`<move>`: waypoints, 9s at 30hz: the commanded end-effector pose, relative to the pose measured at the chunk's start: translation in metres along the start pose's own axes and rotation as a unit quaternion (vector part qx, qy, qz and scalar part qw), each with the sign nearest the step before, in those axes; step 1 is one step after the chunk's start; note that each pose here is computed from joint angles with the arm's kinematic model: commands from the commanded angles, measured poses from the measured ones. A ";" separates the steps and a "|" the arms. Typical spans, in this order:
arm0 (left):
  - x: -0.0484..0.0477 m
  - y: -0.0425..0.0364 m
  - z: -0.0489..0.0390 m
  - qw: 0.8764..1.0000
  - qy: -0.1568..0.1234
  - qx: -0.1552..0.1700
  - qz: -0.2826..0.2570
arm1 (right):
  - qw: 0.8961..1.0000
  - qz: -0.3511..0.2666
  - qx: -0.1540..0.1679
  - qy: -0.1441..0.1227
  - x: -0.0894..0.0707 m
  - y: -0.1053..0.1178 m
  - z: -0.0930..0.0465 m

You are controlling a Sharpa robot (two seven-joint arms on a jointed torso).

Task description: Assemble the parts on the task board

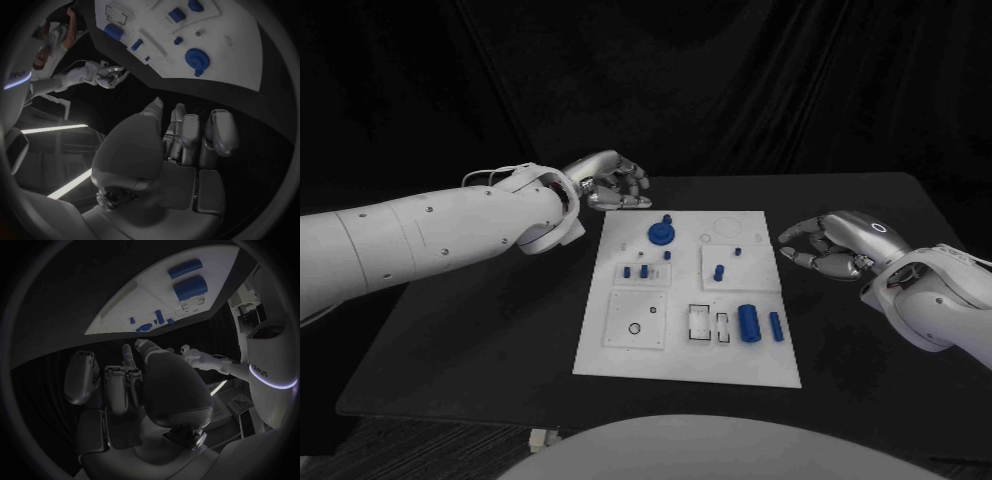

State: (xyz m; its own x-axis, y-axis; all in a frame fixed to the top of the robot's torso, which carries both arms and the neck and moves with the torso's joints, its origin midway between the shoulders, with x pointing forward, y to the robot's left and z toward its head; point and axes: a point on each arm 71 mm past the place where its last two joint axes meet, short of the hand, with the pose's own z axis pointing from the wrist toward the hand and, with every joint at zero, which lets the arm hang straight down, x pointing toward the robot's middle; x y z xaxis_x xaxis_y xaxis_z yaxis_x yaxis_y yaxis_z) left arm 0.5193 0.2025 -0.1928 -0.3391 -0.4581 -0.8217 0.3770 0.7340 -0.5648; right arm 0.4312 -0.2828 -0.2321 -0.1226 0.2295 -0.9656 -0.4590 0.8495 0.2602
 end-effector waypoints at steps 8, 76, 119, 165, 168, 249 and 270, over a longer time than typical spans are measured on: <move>0.0505 -0.0206 0.0104 0.933 0.063 0.204 0.291 | 0.999 0.005 -0.022 -0.029 -0.004 0.008 -0.002; 0.1072 -0.0171 0.0461 0.920 0.132 0.177 0.324 | 1.000 0.006 -0.015 -0.009 0.001 0.007 0.003; 0.0543 -0.0196 0.0049 0.922 0.052 0.203 0.325 | 1.000 0.008 -0.005 -0.002 0.002 0.002 -0.004; 0.0760 0.0134 0.0083 0.929 0.098 0.148 0.324 | 1.000 0.010 -0.007 0.010 0.007 0.005 0.000; 0.0769 0.0140 0.0088 0.929 0.098 0.146 0.324 | 1.000 0.011 -0.007 0.010 0.007 0.005 0.000; -0.0484 0.0627 -0.0491 0.960 -0.099 0.130 -0.228 | 0.989 -0.071 -0.115 -0.053 -0.079 0.045 0.046; 0.0090 0.0457 -0.0539 0.881 -0.075 0.215 -0.415 | 0.980 -0.145 -0.087 0.109 -0.034 0.042 0.065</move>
State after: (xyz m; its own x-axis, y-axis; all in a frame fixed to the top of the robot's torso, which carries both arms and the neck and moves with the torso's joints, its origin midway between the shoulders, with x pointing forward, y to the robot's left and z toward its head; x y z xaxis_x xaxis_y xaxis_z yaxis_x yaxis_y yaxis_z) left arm 0.4929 0.2601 -0.2394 -0.5346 -0.8299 -0.1594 0.1818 0.0713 -0.9807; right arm 0.4728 -0.2220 -0.1821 -0.1224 -0.0611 -0.9906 -0.6581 0.7521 0.0349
